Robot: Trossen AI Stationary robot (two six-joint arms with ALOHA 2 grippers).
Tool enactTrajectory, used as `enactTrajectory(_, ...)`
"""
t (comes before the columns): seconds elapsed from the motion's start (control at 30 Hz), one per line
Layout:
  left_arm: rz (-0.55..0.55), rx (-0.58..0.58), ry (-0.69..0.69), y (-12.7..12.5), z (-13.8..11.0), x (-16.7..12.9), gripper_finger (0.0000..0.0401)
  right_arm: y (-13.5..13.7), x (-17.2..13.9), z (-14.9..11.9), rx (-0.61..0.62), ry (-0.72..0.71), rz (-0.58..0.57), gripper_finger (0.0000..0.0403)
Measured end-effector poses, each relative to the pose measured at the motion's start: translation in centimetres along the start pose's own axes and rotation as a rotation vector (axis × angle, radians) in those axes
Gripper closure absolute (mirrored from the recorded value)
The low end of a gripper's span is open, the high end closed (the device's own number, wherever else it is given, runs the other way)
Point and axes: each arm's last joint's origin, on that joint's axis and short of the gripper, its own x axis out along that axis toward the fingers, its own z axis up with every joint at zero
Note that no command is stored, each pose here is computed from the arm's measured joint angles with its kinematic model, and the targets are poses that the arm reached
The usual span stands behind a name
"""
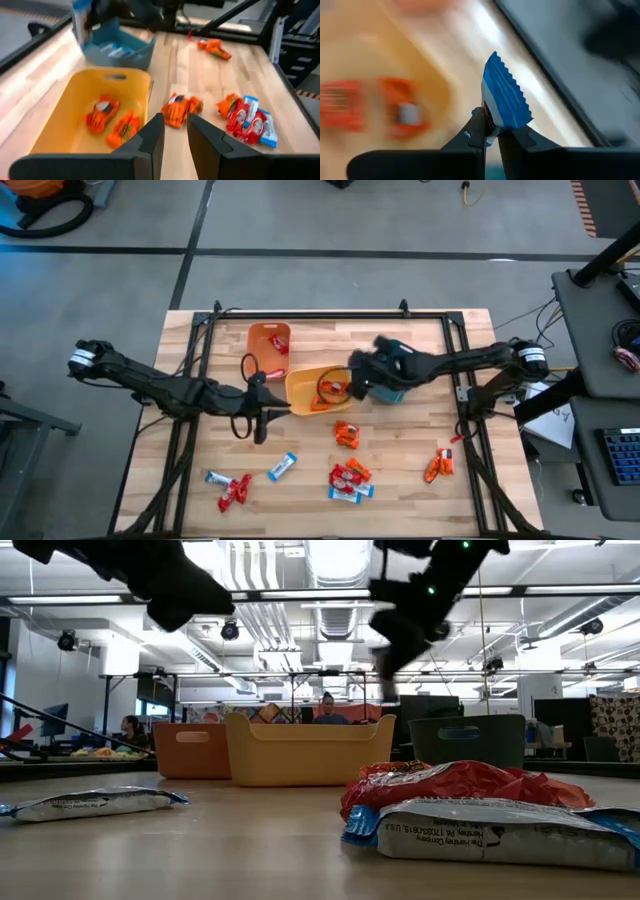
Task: Sort candy
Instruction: Put the white chocolate into the blue bin, then put the orange chocolate into the yellow bin
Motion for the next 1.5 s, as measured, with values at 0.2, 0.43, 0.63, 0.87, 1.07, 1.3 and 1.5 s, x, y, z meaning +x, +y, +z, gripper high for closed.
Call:
enactTrajectory(0.2,0.029,-0.021,0.093,0.3,-0.9,0.0,0.0333,-3.4,1.2,-1.9,0.179,0.267,-0.096,0.0380)
enactTrajectory(0.43,0.057,-0.039,0.171,0.5,-1.7,-0.1,0.0333,-4.9,2.9,-3.4,0.231,0.365,-0.084,0.0380)
enactTrajectory(0.63,0.063,-0.048,0.187,0.6,-1.9,-0.1,0.0333,-4.9,3.0,-3.7,0.226,0.371,-0.088,0.0368)
enactTrajectory(0.87,0.064,-0.047,0.189,0.6,-1.9,-0.1,0.0333,-4.9,3.1,-3.7,0.227,0.372,-0.088,0.0348)
enactTrajectory(1.07,0.064,-0.043,0.199,0.6,-2.0,-0.2,0.0332,-4.9,3.0,-3.7,0.226,0.372,-0.089,0.0347)
enactTrajectory(1.3,0.044,-0.060,0.221,0.6,-2.2,-0.2,0.0332,-5.1,1.8,-3.3,0.247,0.356,-0.026,0.0347)
enactTrajectory(1.5,0.029,-0.062,0.225,0.5,-2.2,-0.2,0.0333,-4.3,-1.5,-1.8,0.226,0.284,0.198,0.0346)
